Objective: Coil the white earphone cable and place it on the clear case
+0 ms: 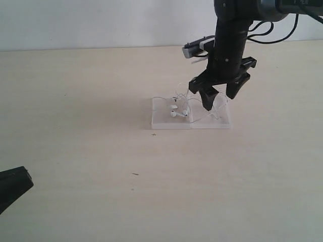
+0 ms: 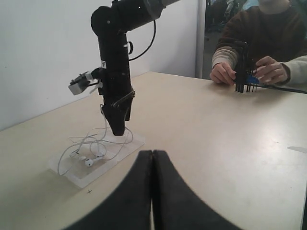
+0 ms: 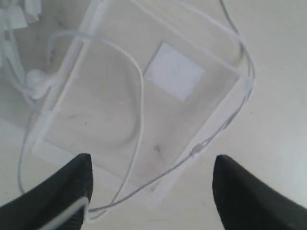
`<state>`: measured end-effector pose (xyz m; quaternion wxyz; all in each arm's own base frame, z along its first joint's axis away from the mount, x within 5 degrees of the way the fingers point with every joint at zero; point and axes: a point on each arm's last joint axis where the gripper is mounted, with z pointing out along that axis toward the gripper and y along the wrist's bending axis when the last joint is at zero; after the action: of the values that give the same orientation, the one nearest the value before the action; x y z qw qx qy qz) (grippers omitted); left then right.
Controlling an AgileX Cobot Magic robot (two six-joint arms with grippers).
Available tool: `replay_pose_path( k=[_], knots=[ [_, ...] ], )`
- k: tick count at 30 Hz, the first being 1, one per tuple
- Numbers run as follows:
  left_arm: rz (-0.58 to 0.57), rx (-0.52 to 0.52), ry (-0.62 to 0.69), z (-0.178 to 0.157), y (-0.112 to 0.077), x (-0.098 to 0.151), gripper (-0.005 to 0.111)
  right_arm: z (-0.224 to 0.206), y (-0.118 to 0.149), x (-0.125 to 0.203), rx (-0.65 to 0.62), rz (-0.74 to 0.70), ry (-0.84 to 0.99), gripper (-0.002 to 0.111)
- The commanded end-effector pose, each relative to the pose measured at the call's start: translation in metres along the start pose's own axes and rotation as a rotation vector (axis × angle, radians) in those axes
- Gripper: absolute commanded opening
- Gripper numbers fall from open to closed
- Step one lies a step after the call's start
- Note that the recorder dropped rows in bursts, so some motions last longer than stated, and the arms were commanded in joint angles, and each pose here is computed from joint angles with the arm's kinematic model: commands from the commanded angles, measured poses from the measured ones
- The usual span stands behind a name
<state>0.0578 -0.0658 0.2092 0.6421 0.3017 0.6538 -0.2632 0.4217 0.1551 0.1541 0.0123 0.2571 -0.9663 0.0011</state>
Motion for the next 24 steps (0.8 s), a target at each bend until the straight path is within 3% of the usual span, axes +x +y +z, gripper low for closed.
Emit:
replay_pose_path(
  k=[1, 5, 10, 16, 24],
  knots=[
    [-0.003, -0.005, -0.007, 0.0, 0.0, 0.0, 0.0, -0.02, 0.002, -0.007, -0.029, -0.087, -0.077, 0.068],
    [-0.003, -0.005, -0.007, 0.0, 0.0, 0.0, 0.0, -0.02, -0.002, -0.006, 0.02, -0.268, -0.065, 0.068],
    [-0.003, -0.005, -0.007, 0.0, 0.0, 0.0, 0.0, -0.022, -0.003, -0.007, 0.237, -0.569, 0.02, 0.068],
    [-0.003, -0.005, -0.007, 0.0, 0.0, 0.0, 0.0, -0.034, 0.008, -0.015, 0.579, -0.754, 0.129, 0.068],
    [-0.003, -0.005, -0.007, 0.0, 0.0, 0.0, 0.0, -0.048, 0.046, -0.025, 0.832, -0.869, 0.142, 0.063]
  ],
)
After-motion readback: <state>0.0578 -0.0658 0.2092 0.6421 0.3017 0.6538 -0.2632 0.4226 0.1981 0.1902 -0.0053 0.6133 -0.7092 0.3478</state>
